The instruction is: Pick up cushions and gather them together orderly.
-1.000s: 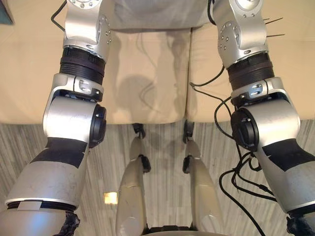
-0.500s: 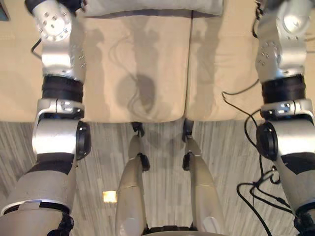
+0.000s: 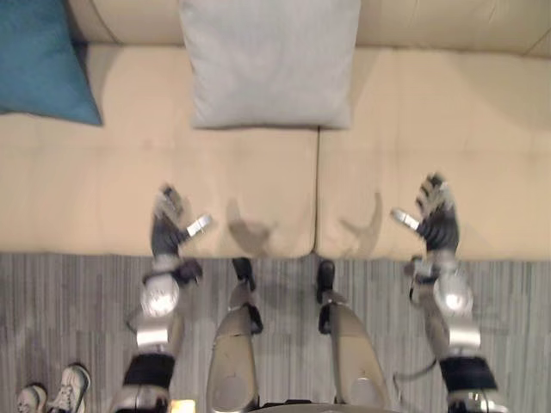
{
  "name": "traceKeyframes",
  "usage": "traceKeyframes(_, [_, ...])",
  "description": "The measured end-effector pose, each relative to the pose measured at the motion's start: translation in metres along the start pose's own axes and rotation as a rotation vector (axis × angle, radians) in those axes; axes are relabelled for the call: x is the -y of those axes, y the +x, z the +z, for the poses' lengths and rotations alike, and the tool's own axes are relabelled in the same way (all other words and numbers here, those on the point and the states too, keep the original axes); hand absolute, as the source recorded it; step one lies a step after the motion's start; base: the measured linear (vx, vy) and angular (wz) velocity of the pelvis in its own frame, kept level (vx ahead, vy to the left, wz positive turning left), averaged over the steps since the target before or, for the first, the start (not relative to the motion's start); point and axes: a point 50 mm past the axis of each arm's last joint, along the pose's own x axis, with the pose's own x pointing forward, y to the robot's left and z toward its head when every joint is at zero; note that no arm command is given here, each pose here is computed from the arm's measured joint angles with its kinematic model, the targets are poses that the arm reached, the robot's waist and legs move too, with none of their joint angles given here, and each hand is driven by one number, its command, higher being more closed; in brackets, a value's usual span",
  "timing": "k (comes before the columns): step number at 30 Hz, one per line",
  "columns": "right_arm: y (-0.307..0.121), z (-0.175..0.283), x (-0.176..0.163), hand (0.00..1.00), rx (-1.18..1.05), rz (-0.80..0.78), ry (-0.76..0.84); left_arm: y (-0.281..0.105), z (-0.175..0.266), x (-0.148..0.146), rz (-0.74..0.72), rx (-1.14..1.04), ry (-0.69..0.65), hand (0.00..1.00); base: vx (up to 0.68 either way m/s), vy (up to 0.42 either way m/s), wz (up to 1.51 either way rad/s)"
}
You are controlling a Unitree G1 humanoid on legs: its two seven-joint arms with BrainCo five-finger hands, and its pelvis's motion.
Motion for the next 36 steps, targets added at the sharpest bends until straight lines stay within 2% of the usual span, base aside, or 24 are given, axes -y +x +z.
traceKeyframes(1, [-0.02, -0.035, 0.004, 0.0, -0.16, -0.008, -0.048, -0.025, -0.039, -0.01, 0.013, -0.176, 0.029, 0.0, 0.13, -0.061, -0.04])
traceKeyframes(4, [-0.064, -0.089, 0.02, 0.0, -0.449, -0.006, -0.147, -0.07, -0.09, -0.03, 0.023, -0.456, 0.112, 0.0, 0.12, -0.019, -0.06])
traceKeyframes(9, [-0.121, -0.131, 0.04, 0.0, -0.753, 0.027, -0.262, -0.121, -0.125, -0.048, 0.002, -0.711, 0.214, 0.0, 0.05, 0.019, -0.08])
traceKeyframes(14, [-0.145, -0.143, 0.047, 0.0, -0.876, 0.068, -0.321, -0.151, -0.139, -0.053, -0.049, -0.834, 0.278, 0.0, 0.04, 0.035, -0.28])
traceKeyframes(22, [-0.14, -0.145, 0.035, 0.0, -0.882, 0.139, -0.32, -0.11, -0.121, -0.043, -0.089, -0.689, 0.294, 0.0, -0.06, -0.003, -0.15])
traceKeyframes(26, [-0.145, -0.147, 0.03, 0.0, -0.889, 0.16, -0.317, -0.119, -0.12, -0.048, -0.074, -0.694, 0.295, 0.0, -0.14, -0.135, 0.33])
traceKeyframes(31, [-0.099, -0.131, 0.038, 0.0, -0.768, 0.114, -0.33, -0.123, -0.128, -0.026, -0.055, -0.715, 0.215, 0.0, -0.28, -0.124, -0.33])
traceKeyframes(36, [-0.108, -0.13, 0.053, 0.0, -0.784, 0.037, -0.33, -0.121, -0.126, -0.021, -0.043, -0.697, 0.183, 0.0, -0.26, -0.03, -0.02])
